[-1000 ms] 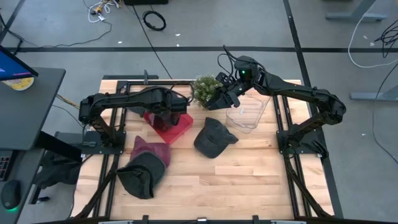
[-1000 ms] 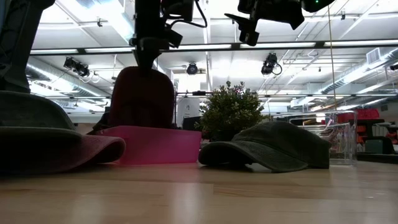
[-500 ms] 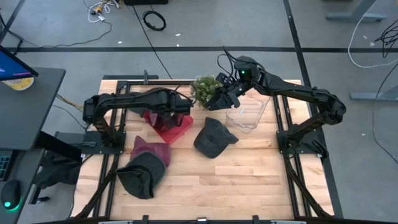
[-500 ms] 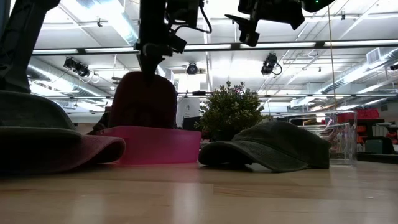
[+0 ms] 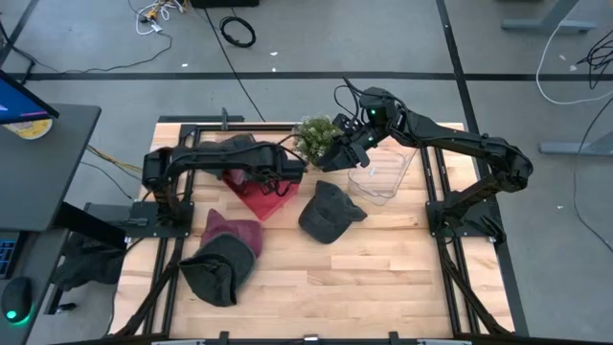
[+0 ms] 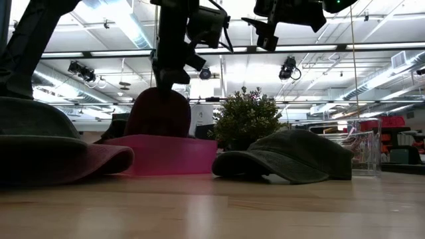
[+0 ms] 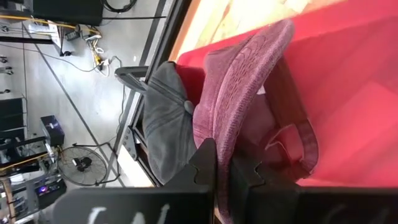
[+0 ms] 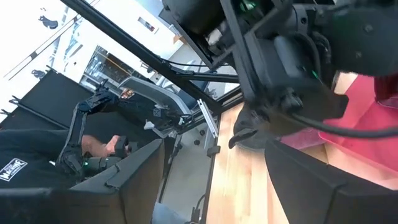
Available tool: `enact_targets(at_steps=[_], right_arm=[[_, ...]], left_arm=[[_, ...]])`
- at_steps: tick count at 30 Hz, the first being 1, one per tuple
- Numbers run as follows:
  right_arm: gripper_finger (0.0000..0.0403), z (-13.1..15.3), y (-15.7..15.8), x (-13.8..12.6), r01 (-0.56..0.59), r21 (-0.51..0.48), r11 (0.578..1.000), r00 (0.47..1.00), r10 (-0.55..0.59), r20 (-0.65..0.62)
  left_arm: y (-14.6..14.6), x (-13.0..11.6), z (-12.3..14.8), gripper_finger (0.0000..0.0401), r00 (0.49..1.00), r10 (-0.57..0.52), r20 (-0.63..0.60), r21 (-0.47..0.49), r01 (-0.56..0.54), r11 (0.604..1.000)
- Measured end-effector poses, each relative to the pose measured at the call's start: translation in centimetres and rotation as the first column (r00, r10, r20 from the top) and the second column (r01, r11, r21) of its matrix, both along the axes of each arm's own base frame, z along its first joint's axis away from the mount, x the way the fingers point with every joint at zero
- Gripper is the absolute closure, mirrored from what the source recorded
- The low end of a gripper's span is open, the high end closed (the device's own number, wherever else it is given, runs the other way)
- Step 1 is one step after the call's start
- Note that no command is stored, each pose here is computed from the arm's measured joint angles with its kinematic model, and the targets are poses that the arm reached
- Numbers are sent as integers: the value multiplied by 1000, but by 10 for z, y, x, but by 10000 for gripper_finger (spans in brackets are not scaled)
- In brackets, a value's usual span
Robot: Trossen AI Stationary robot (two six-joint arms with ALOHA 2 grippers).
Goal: Pick & Place hat
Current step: Put the right red cap into the red bin
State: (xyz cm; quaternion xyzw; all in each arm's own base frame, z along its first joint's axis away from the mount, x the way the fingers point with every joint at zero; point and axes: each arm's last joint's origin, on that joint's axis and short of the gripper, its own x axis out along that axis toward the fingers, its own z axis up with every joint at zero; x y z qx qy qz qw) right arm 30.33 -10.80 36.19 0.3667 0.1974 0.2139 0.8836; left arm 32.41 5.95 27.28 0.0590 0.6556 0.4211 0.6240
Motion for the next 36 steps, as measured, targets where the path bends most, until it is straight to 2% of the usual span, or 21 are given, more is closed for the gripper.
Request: enact_targets(at_steps=[11,16,20,27,33,36], right_arm=[[124,-1,0,0,-5,-18,1000,1000,5,6],[124,-1,0,0,-6,-24,1000,1000,7,10],[124,-1,0,0,-6,-24,1000,1000,7,9],[124,-1,0,0,-6,-24,1000,1000,7,9],[124,-1,0,0,-8,-24,1000,1000,8,10],[124,0,0,0,-13,-24,1000,1000,13,13]], left_arm=[[-1,16,-26,381,999,35,-16,18,-34,999],[-1,24,-29,383,995,58,87,-9,-58,998],[-1,26,-30,375,991,69,112,-45,-65,997],[-2,28,-31,326,987,84,133,-125,-67,990],[-3,41,-33,266,969,45,243,-237,14,971],[-4,44,-34,234,962,46,269,-261,27,965]])
